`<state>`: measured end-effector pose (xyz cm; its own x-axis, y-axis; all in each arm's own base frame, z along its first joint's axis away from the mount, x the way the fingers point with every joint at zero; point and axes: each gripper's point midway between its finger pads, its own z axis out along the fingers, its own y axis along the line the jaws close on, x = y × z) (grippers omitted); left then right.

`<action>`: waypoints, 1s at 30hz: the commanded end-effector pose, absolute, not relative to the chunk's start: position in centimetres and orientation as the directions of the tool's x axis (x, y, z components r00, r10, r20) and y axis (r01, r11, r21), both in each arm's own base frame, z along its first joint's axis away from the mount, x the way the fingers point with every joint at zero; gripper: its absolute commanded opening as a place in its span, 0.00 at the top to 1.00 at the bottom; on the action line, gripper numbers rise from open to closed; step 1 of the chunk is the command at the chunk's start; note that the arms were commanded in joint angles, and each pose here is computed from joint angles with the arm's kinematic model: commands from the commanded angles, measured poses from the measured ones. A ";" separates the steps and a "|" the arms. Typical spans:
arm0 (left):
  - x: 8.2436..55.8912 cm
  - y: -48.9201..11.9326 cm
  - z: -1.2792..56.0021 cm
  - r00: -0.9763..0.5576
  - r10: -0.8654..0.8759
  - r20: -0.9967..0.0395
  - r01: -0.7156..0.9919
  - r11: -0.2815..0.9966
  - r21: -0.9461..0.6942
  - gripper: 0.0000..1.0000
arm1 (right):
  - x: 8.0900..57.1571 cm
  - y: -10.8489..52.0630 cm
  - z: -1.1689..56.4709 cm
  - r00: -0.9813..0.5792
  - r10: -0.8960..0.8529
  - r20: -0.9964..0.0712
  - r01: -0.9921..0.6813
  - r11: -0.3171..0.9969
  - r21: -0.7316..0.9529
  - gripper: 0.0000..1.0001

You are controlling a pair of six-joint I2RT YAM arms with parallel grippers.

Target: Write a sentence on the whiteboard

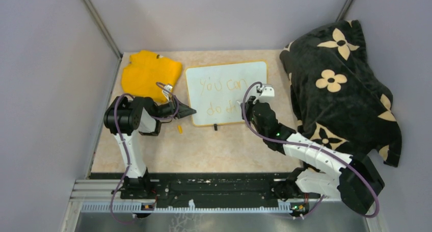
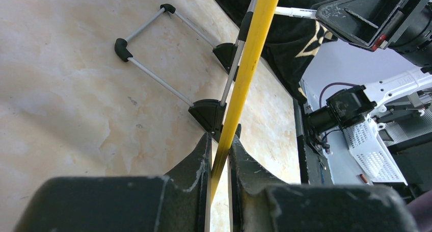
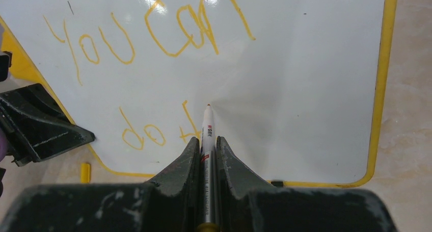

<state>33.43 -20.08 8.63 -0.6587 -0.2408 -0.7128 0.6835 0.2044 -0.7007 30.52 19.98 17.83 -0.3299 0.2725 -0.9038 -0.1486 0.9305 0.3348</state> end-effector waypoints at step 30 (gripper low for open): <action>34.1 -20.1 9.0 -0.598 -0.266 -0.756 0.729 0.213 -0.651 1.00 | 31.1 18.5 20.5 -0.270 0.343 -0.900 -0.132 0.912 0.388 1.00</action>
<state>33.45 -20.08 8.64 -0.6583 -0.2405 -0.7133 0.6841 0.2042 -0.7002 31.00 18.89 17.84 -0.3248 0.2834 -0.9023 -0.1213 0.9337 0.3369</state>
